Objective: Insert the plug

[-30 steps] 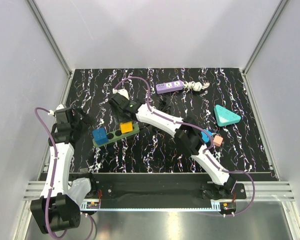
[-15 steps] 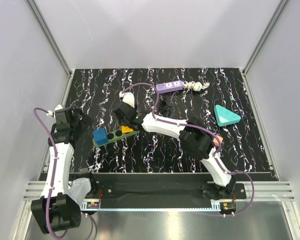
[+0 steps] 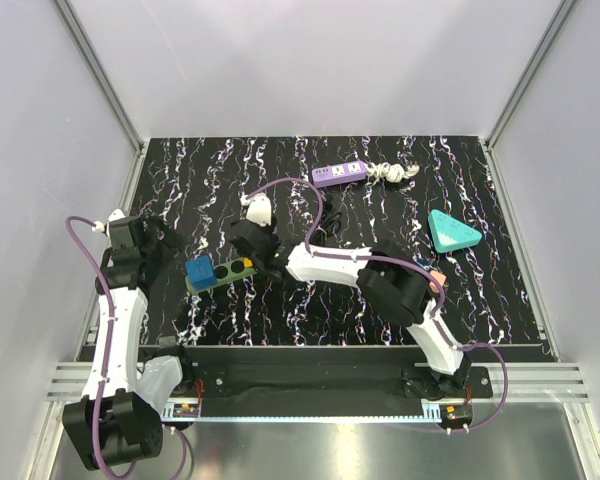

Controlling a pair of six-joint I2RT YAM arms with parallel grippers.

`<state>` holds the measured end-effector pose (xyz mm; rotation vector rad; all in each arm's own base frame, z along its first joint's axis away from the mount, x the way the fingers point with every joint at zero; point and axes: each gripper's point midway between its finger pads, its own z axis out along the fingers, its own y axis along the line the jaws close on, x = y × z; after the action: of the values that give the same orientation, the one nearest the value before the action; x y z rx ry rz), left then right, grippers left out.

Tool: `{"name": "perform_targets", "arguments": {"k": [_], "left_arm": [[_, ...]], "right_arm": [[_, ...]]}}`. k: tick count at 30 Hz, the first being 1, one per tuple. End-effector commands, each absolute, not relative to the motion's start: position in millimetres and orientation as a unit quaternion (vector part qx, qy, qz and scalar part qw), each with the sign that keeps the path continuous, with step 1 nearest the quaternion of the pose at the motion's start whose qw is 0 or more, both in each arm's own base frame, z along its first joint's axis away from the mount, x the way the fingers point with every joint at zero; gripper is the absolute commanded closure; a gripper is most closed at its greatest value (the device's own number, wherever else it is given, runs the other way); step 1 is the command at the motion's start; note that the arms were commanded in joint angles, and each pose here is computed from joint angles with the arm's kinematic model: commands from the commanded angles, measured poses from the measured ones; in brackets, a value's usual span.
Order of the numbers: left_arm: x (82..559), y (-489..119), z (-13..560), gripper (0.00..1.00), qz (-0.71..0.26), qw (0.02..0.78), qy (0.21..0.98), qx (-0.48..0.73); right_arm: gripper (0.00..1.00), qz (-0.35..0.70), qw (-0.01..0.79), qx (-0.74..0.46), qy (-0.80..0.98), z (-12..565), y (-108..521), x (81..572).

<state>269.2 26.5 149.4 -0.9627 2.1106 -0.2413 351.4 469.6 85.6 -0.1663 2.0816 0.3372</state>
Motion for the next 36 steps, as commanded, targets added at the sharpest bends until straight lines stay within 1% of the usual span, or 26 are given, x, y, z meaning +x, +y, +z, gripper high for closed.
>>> {"name": "perform_targets", "arguments": {"k": [1, 4, 9, 17, 25, 29, 33, 36], "left_arm": [[276.1, 31.4, 166.3, 0.01, -0.095, 0.424, 0.819, -0.375], [276.0, 30.7, 165.2, 0.01, -0.096, 0.422, 0.82, -0.374], [276.2, 31.2, 163.7, 0.01, -0.095, 0.42, 0.821, -0.375], [276.4, 31.2, 165.8, 0.01, -0.097, 0.426, 0.818, -0.375], [276.9, 27.5, 166.4, 0.01, -0.106, 0.425, 0.819, -0.37], [277.2, 26.6, 165.7, 0.01, -0.107, 0.423, 0.821, -0.369], [277.3, 26.5, 165.0, 0.01, -0.108, 0.422, 0.821, -0.369], [277.6, 25.3, 165.7, 0.01, -0.111, 0.422, 0.821, -0.368]], "right_arm": [[1.0, 0.069, 0.518, -0.082, 0.849, 67.0, 442.9, 345.7], [1.0, 0.06, 0.542, -0.077, 0.834, 61.0, 439.3, 342.9], [1.0, 0.073, 0.588, -0.064, 0.803, 75.7, 441.2, 335.7], [1.0, 0.041, 0.646, -0.104, 0.755, 96.1, 447.4, 323.3], [1.0, 0.027, 0.665, -0.114, 0.738, 98.1, 447.5, 326.2], [1.0, 0.025, 0.654, -0.109, 0.749, 82.1, 446.7, 324.9], [1.0, 0.041, 0.638, -0.07, 0.766, 62.7, 434.0, 318.2], [1.0, 0.039, 0.624, -0.064, 0.777, 48.1, 429.5, 314.7]]}}
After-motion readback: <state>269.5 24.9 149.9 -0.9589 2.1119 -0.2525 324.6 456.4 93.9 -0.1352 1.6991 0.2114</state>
